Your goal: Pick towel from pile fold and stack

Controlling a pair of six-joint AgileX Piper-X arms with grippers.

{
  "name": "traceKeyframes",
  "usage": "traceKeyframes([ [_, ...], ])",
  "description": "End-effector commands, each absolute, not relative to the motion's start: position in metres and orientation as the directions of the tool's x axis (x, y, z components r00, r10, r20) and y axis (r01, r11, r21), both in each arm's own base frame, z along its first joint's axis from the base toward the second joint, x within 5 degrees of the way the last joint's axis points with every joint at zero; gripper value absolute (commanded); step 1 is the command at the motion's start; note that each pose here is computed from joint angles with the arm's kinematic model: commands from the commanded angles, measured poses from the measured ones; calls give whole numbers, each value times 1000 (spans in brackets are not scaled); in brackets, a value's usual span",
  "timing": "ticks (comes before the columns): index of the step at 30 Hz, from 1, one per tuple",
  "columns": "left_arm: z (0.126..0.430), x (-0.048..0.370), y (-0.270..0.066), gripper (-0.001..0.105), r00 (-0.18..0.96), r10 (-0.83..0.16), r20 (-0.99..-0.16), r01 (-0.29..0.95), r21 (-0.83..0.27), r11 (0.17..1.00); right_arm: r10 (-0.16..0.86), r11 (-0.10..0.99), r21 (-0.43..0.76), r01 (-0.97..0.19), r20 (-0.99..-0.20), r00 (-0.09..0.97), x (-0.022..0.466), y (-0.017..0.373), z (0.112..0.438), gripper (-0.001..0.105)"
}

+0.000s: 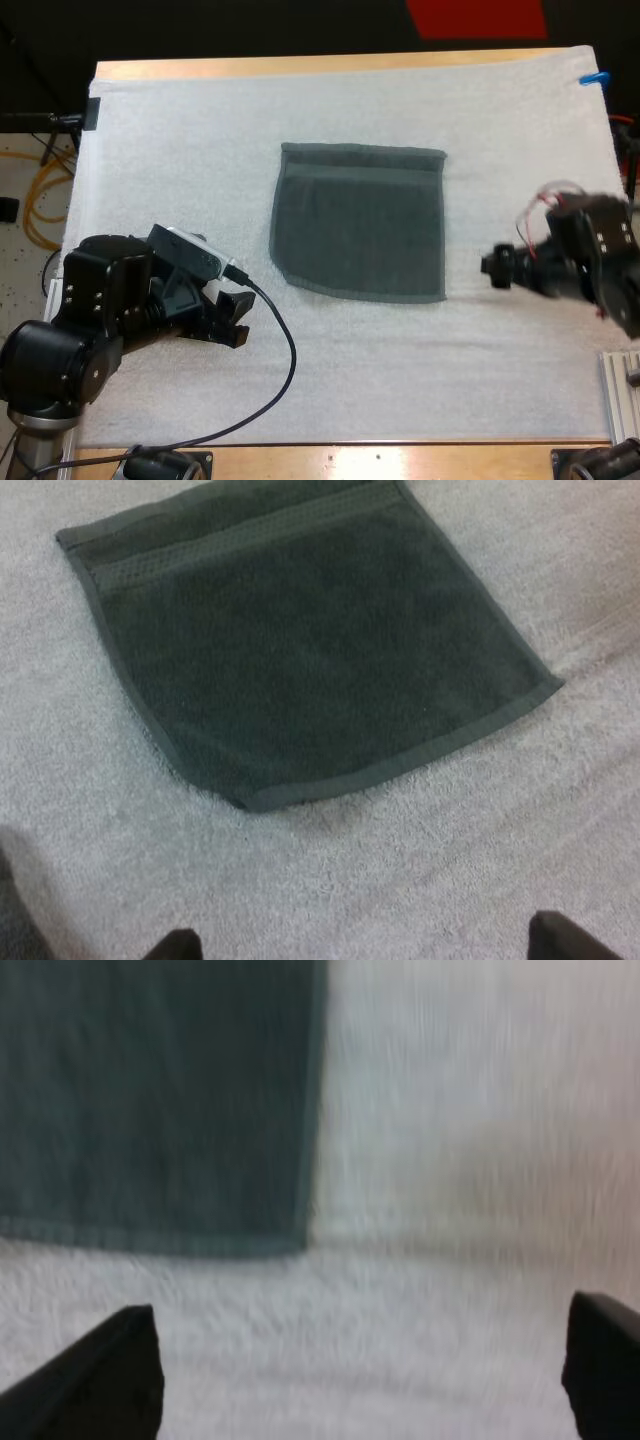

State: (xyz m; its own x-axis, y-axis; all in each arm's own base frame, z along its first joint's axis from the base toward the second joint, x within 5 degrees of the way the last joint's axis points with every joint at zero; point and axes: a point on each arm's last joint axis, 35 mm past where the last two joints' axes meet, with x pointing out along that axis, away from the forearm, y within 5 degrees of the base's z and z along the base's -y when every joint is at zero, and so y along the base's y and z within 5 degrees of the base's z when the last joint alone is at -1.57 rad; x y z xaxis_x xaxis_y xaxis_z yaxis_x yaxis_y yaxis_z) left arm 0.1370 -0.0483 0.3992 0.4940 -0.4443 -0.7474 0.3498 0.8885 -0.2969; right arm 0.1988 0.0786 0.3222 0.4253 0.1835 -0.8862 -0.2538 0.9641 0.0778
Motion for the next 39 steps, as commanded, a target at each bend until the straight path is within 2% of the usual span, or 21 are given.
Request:
traceKeyframes([
  [1, 402, 135, -47, 63, 505, -445, -740, 342, -301, 890, 209, 966, 120, -227, -882, 422, 196, 75, 313, 78],
  [6, 402, 135, -47, 63, 501, -444, -743, 341, -302, 890, 299, 954, 266, -139, -876, 378, 193, 62, 269, 78],
  [10, 401, 134, -47, 63, 499, -443, -745, 340, -302, 891, 430, 894, 445, -58, -812, 395, 196, 54, 234, 78],
  [16, 402, 135, -47, 63, 501, -444, -743, 341, -302, 890, 565, 790, 613, 10, -735, 375, 196, 52, 193, 78],
  [21, 402, 135, -47, 63, 501, -444, -743, 341, -302, 890, 618, 748, 663, 27, -712, 333, 207, 56, 166, 78],
  [31, 402, 135, -47, 63, 502, -444, -742, 329, -311, 892, 695, 666, 745, 40, -639, 330, 235, 64, 135, 78],
  [36, 402, 135, -47, 63, 508, -446, -737, 330, -311, 891, 712, 663, 749, 8, -633, 304, 237, 78, 127, 78],
  [39, 403, 136, -48, 63, 510, -446, -735, 331, -311, 891, 697, 689, 724, -16, -657, 289, 239, 91, 123, 78],
])
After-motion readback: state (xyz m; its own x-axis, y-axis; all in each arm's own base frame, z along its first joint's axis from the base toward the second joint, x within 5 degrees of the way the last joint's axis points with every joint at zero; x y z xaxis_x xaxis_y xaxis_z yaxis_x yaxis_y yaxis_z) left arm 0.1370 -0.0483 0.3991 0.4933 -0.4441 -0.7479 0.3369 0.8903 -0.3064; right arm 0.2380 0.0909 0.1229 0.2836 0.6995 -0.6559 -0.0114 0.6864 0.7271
